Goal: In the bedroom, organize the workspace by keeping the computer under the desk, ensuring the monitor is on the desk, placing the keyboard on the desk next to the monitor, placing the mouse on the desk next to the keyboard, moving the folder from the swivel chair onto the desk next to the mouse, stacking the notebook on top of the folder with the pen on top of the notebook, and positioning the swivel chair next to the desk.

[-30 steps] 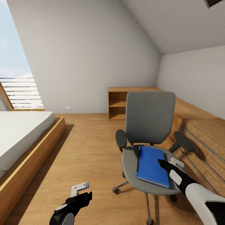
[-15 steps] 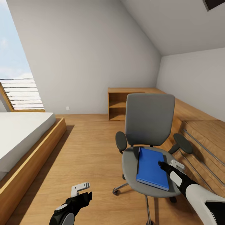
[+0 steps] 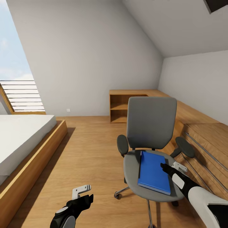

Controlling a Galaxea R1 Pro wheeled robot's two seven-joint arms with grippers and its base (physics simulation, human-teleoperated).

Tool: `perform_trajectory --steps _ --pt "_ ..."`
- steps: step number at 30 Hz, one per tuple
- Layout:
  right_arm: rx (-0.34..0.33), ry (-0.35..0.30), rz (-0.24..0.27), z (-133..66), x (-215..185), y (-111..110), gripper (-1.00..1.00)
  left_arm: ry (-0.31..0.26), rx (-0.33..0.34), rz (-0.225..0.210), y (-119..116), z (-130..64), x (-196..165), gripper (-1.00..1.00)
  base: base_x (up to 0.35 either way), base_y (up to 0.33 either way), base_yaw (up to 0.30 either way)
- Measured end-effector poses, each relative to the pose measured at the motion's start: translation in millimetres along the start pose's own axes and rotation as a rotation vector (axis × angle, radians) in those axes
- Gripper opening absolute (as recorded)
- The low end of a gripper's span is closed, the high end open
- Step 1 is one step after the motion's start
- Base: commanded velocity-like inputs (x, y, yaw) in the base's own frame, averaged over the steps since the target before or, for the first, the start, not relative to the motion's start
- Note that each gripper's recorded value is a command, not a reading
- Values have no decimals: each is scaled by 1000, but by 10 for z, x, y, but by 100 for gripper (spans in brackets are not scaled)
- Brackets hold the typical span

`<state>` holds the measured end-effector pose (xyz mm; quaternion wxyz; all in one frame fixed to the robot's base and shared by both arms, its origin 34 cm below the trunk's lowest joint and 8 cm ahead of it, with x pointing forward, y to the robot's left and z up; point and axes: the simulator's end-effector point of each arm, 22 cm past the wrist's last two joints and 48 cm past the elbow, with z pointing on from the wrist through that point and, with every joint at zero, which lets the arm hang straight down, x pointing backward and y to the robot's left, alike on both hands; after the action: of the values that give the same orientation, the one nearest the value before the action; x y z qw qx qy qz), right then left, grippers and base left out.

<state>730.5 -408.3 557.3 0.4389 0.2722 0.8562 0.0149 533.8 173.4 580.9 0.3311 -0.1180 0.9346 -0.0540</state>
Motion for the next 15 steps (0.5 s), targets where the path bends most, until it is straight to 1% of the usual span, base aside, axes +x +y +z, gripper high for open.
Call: perform_trajectory --steps 5,8,11,15 --pt "-1 -1 -1 -1 -6 4 100 0 1 -1 1 0 -1 100 33 0 0" --pt "-10 -14 -2 -3 -63 45 100 -1 2 -1 -2 -2 -2 100 211 0 0" --pt "-30 -43 -6 -8 -202 138 100 0 3 -2 -7 -3 -1 100 236 0 0" --pt "-40 -58 -26 -10 -271 193 100 0 3 0 -10 -1 0 100 100 0 0"
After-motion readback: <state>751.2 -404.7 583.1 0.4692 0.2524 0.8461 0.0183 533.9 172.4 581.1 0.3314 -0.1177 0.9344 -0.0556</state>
